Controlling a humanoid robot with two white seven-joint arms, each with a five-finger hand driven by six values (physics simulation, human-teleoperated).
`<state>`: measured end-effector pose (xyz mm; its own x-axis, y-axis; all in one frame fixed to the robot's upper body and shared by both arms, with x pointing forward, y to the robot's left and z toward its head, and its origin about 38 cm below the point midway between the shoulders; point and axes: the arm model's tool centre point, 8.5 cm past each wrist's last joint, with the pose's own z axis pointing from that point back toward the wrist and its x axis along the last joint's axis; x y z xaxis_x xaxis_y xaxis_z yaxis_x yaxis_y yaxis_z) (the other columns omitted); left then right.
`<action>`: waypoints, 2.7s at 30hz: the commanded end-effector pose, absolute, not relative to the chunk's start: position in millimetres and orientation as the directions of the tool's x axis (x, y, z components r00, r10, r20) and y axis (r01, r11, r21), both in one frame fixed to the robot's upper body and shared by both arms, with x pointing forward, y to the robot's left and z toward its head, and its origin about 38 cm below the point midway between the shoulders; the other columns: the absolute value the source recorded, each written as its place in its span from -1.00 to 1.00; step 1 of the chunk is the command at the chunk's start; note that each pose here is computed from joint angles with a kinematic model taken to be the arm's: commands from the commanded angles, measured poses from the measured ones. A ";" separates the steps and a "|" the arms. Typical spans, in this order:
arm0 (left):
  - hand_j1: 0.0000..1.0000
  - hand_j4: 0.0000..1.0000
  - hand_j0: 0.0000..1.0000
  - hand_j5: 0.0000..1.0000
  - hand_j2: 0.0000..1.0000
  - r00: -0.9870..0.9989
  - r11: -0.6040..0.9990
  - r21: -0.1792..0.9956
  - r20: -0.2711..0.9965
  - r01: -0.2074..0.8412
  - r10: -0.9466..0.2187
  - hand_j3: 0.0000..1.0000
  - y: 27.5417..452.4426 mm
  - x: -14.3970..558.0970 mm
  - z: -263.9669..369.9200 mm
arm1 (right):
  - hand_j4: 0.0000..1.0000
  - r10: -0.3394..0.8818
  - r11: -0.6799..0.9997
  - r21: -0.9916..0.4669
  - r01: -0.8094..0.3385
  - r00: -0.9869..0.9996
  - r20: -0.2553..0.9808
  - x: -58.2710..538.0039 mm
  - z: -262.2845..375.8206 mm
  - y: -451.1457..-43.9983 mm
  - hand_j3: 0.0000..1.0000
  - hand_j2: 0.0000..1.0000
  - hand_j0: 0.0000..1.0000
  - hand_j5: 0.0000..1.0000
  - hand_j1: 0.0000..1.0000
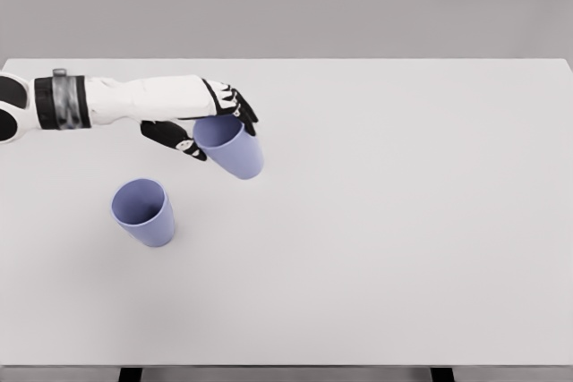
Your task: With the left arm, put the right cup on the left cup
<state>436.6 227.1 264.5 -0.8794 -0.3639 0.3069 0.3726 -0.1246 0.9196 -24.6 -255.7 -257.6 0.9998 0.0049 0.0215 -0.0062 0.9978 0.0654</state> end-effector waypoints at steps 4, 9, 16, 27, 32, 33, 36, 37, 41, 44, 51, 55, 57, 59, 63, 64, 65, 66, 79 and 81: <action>0.05 0.05 0.05 0.05 0.05 -0.884 -0.098 0.930 0.299 0.355 -0.360 0.05 244.5 420.8 290.3 | 1.00 0.004 0.998 0.066 -0.006 1.000 0.022 -24.6 -257.6 -255.7 1.00 1.00 1.00 1.00 1.00; 0.05 0.05 0.05 0.05 0.05 -0.885 -0.093 0.940 0.272 0.328 -0.378 0.05 265.8 406.7 315.7 | 1.00 0.004 0.998 0.066 -0.006 1.000 0.022 -24.6 -257.6 -255.7 1.00 1.00 1.00 1.00 1.00; 0.05 0.05 0.05 0.05 0.05 -0.877 -0.119 0.951 0.207 0.284 -0.434 0.05 299.8 386.0 346.8 | 1.00 0.004 0.998 0.066 -0.006 1.000 0.022 -24.6 -257.6 -255.7 1.00 1.00 1.00 1.00 1.00; 0.08 0.08 0.08 0.08 0.08 -0.836 -0.190 0.930 0.178 0.315 -0.519 0.08 339.8 364.4 355.1 | 1.00 0.004 0.998 0.066 -0.006 1.000 0.022 -24.6 -257.6 -255.7 1.00 1.00 1.00 1.00 1.00; 0.08 0.08 0.08 0.08 0.08 -0.831 -0.196 0.923 0.186 0.330 -0.524 0.08 342.3 360.3 350.6 | 1.00 0.006 0.998 0.066 -0.007 1.000 0.021 -24.7 -257.6 -255.7 1.00 1.00 1.00 1.00 1.00; 0.08 0.08 0.08 0.08 0.08 -0.830 -0.196 0.923 0.185 0.331 -0.526 0.08 343.4 359.9 350.9 | 1.00 0.004 0.998 0.066 -0.006 1.000 0.022 -24.6 -257.6 -255.7 1.00 1.00 1.00 1.00 1.00; 0.07 0.07 0.07 0.07 0.07 -0.827 -0.197 0.920 0.191 0.338 -0.528 0.07 344.0 359.5 348.4 | 1.00 0.004 0.998 0.066 -0.006 1.000 0.022 -24.6 -257.6 -255.7 1.00 1.00 1.00 1.00 1.00; 0.07 0.07 0.07 0.07 0.07 -0.823 -0.198 0.917 0.194 0.345 -0.534 0.07 346.4 358.4 346.0 | 1.00 0.004 0.998 0.066 -0.006 1.000 0.022 -24.6 -257.6 -255.7 1.00 1.00 1.00 1.00 1.00; 0.07 0.07 0.07 0.07 0.07 -0.810 -0.200 0.905 0.216 0.376 -0.545 0.07 351.1 355.3 335.3 | 1.00 0.004 0.998 0.066 -0.006 1.000 0.022 -24.6 -257.6 -255.7 1.00 1.00 1.00 1.00 1.00; 0.07 0.07 0.07 0.07 0.07 -0.808 -0.200 0.901 0.224 0.384 -0.545 0.07 350.9 354.9 331.9 | 1.00 0.006 0.998 0.066 -0.007 1.000 0.021 -24.7 -257.6 -255.7 1.00 1.00 1.00 1.00 1.00; 0.07 0.07 0.07 0.07 0.07 -0.814 -0.198 0.896 0.245 0.397 -0.527 0.07 343.6 356.5 323.9 | 1.00 0.006 0.998 0.066 -0.007 1.000 0.021 -24.7 -257.6 -255.7 1.00 1.00 1.00 1.00 1.00; 0.07 0.07 0.07 0.07 0.07 -0.814 -0.198 0.897 0.244 0.396 -0.527 0.07 343.5 356.6 324.4 | 1.00 0.004 0.998 0.066 -0.006 1.000 0.022 -24.6 -257.6 -255.7 1.00 1.00 1.00 1.00 1.00; 0.07 0.07 0.07 0.07 0.07 -0.814 -0.197 0.897 0.244 0.395 -0.527 0.07 343.5 356.6 324.5 | 1.00 0.004 0.998 0.066 -0.006 1.000 0.022 -24.6 -257.6 -255.7 1.00 1.00 1.00 1.00 1.00; 0.07 0.07 0.07 0.07 0.07 -0.814 -0.197 0.897 0.244 0.395 -0.527 0.07 343.5 356.6 324.5 | 1.00 0.004 0.998 0.066 -0.006 1.000 0.022 -24.6 -257.6 -255.7 1.00 1.00 1.00 1.00 1.00; 0.07 0.07 0.07 0.07 0.07 -0.813 -0.197 0.896 0.244 0.397 -0.529 0.07 344.6 356.2 324.3 | 1.00 0.004 0.998 0.066 -0.006 1.000 0.023 -23.7 -257.7 -255.7 1.00 1.00 1.00 1.00 1.00; 0.07 0.07 0.07 0.07 0.07 -0.812 -0.198 0.896 0.242 0.397 -0.531 0.07 345.1 356.0 324.8 | 1.00 0.004 0.998 0.066 -0.006 1.000 0.023 -23.7 -257.7 -255.7 1.00 1.00 1.00 1.00 1.00; 0.07 0.07 0.07 0.07 0.07 -0.812 -0.198 0.896 0.243 0.398 -0.531 0.07 345.1 356.0 324.3 | 1.00 0.006 0.998 0.066 -0.007 1.000 0.021 -24.7 -257.6 -255.7 1.00 1.00 1.00 1.00 1.00; 0.07 0.07 0.07 0.07 0.07 -0.812 -0.198 0.896 0.243 0.398 -0.531 0.07 345.1 356.0 324.3 | 1.00 0.006 0.998 0.066 -0.007 1.000 0.021 -24.7 -257.6 -255.7 1.00 1.00 1.00 1.00 1.00; 0.07 0.07 0.07 0.07 0.07 -0.806 -0.199 0.883 0.269 0.425 -0.527 0.07 343.6 354.3 312.0 | 1.00 0.004 0.998 0.066 -0.006 1.000 0.022 -24.6 -257.6 -255.7 1.00 1.00 1.00 1.00 1.00; 0.07 0.07 0.07 0.07 0.07 -0.810 -0.200 0.884 0.269 0.422 -0.521 0.07 341.0 355.2 311.7 | 1.00 0.006 0.998 0.066 -0.007 1.000 0.021 -24.7 -257.6 -255.7 1.00 1.00 1.00 1.00 1.00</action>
